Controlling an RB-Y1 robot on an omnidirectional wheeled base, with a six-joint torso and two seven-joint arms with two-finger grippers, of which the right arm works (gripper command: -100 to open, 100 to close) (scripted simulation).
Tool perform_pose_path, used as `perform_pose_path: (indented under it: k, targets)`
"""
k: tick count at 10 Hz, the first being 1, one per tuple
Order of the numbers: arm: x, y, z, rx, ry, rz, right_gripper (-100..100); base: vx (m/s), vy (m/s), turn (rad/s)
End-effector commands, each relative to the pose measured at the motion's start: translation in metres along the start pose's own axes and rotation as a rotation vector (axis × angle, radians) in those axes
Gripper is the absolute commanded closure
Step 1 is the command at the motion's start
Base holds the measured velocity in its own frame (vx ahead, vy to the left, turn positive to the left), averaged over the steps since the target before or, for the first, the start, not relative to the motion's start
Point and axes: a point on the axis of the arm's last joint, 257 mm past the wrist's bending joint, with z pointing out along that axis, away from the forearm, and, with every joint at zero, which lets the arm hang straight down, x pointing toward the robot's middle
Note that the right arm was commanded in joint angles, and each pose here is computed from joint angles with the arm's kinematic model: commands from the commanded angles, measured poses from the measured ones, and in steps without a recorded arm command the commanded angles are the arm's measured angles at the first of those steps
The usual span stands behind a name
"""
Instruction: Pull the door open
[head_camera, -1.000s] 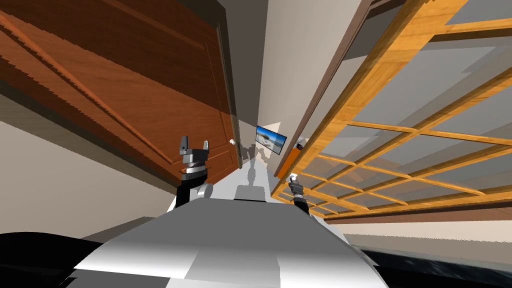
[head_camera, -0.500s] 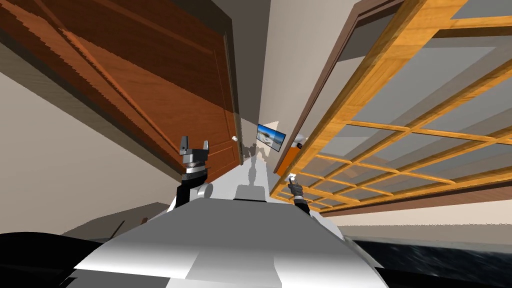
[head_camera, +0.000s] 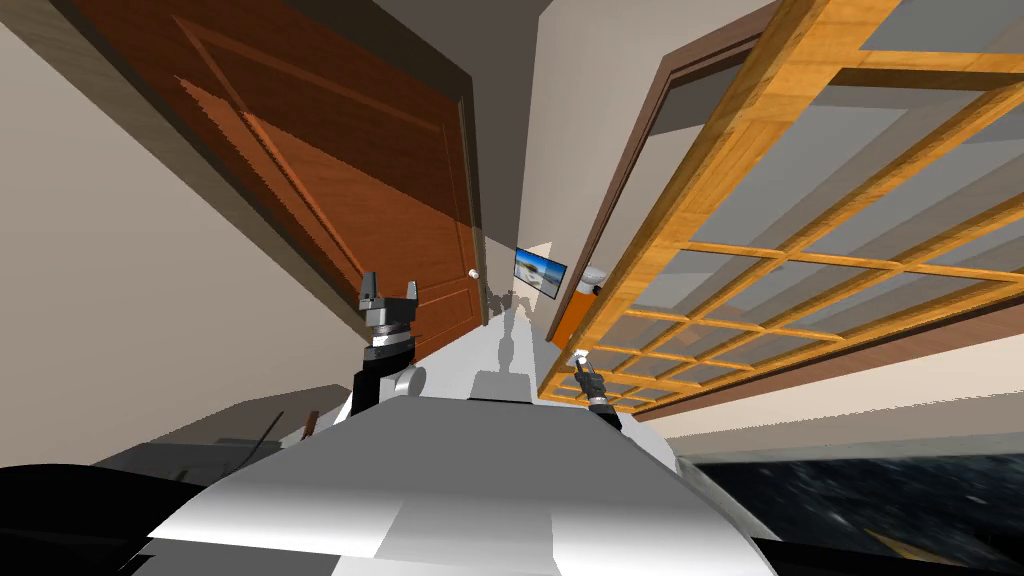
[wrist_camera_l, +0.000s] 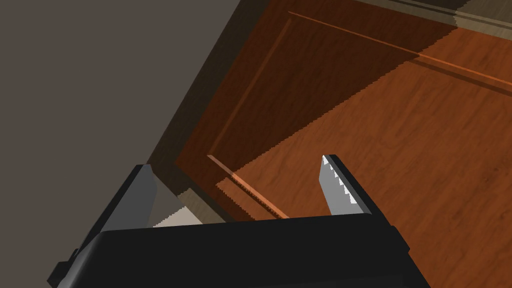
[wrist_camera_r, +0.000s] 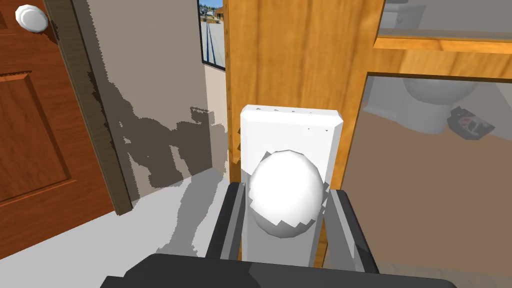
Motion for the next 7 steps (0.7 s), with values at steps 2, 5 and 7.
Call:
perform_pose_path:
  k: [2, 5, 7]
  targets:
    - [0.001, -0.002, -0.0088, 0.031, 0.003, -0.002, 100, -0.163, -0.059, 0.106]
    - [0.002, -0.006, -0.0231, 0.081, 0.005, -0.002, 100, -0.198, -0.073, 0.095]
    - [0.002, -0.009, -0.0327, 0.114, 0.005, -0.001, 100, -0.212, -0.057, 0.083]
